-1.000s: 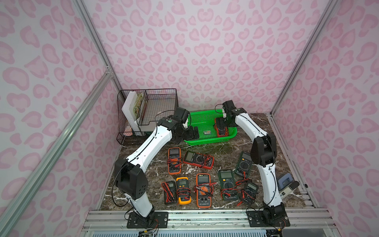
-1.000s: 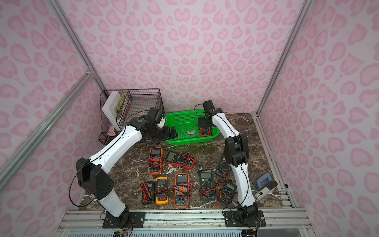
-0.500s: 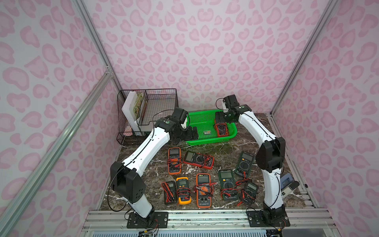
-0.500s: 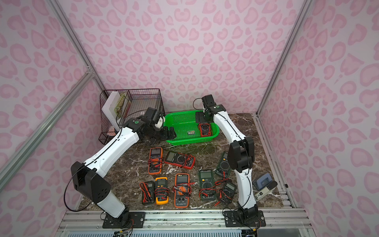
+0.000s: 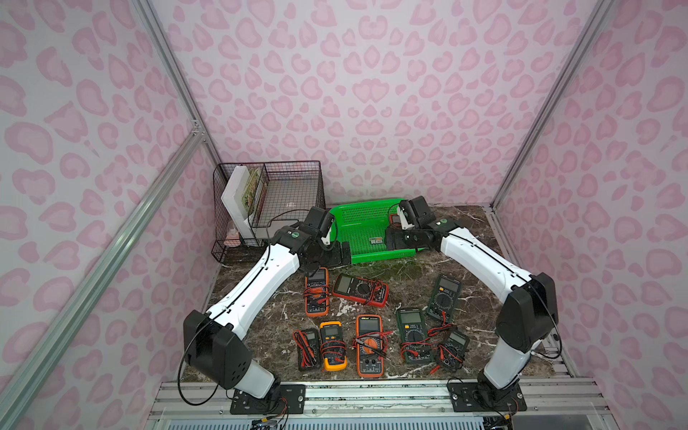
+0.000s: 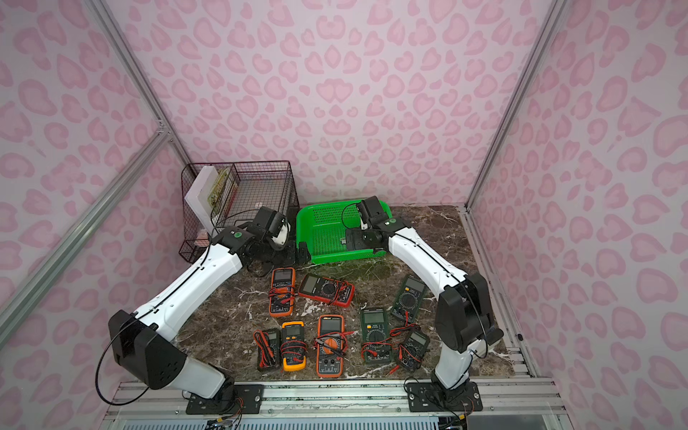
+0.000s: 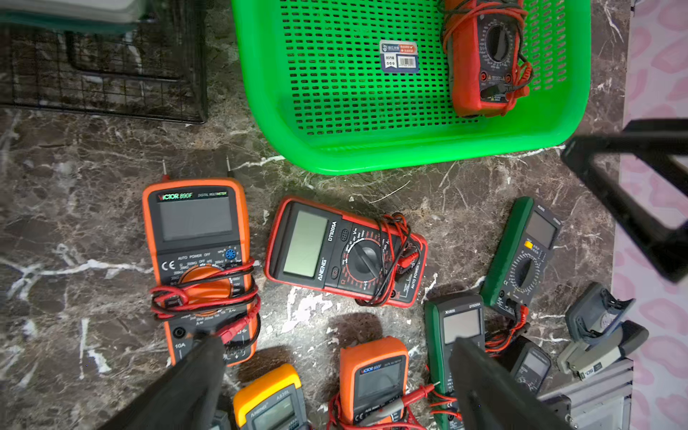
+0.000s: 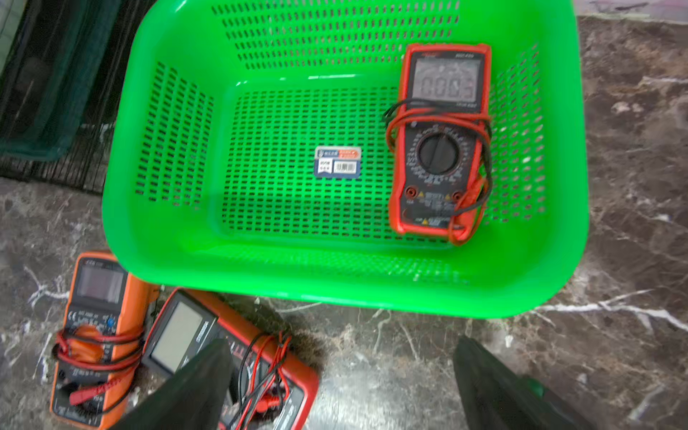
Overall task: Put the multimeter into the basket
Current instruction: Place the multimeter in the basket, then pick up the multimeter from the center of the board.
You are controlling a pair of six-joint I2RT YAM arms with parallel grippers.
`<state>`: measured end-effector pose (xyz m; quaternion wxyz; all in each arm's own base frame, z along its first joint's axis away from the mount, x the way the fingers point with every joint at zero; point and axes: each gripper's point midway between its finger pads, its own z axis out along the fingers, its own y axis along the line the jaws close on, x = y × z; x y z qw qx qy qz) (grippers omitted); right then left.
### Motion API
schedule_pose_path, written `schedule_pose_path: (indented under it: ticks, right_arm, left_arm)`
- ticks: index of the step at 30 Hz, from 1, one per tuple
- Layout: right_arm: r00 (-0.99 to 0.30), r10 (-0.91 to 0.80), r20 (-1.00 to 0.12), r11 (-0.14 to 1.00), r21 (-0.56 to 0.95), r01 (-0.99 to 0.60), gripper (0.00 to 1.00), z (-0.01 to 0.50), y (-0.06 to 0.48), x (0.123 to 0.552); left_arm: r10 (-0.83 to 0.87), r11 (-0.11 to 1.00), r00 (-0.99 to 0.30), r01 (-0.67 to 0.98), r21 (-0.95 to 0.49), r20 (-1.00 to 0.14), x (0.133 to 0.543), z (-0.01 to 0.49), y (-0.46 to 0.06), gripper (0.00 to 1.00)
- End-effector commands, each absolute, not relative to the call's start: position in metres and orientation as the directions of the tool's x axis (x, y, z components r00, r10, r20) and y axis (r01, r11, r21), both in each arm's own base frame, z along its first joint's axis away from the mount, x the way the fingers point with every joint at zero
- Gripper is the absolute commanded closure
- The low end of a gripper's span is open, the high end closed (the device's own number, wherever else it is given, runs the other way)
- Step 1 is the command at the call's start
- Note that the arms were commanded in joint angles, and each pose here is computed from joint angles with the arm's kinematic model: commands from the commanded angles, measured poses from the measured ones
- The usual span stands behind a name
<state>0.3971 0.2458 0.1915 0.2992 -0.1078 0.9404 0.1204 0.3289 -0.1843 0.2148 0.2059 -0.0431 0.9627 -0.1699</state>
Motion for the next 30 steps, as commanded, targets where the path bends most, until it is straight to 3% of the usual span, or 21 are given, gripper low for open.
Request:
schedule_pose_path:
  ticks: [1, 14, 25, 30]
  right_arm:
    - [-0.795, -0.112, -0.596, 0.940, 0.196, -0.279, 0.03, 0.195, 0.254, 0.375]
    - [-0.847, -0.232, -0.479, 0.893, 0.240, -0.380, 0.03, 0.159, 0.278, 0.229]
    - [-0.895, -0.194, -0.403, 0.918, 0.247, -0.310, 0.03, 0.120, 0.302, 0.145]
    - [-0.903, -0.204, -0.378, 0.926, 0.226, -0.304, 0.01, 0.106, 0.326, 0.126]
  left_arm:
    - [-0.194, 0.939, -0.917, -0.072, -0.335, -0.349, 0.314, 0.210, -0.173, 0.01]
    - [-0.347, 0.915, -0.882, -0.243, -0.321, -0.320, 0.258, 0.222, -0.131, 0.01]
    - [-0.339, 0.910, -0.897, -0.235, -0.341, -0.285, 0.225, 0.207, -0.123, 0.01]
    - [-0.333, 0.905, -0.900, -0.220, -0.365, -0.281, 0.216, 0.203, -0.123, 0.01]
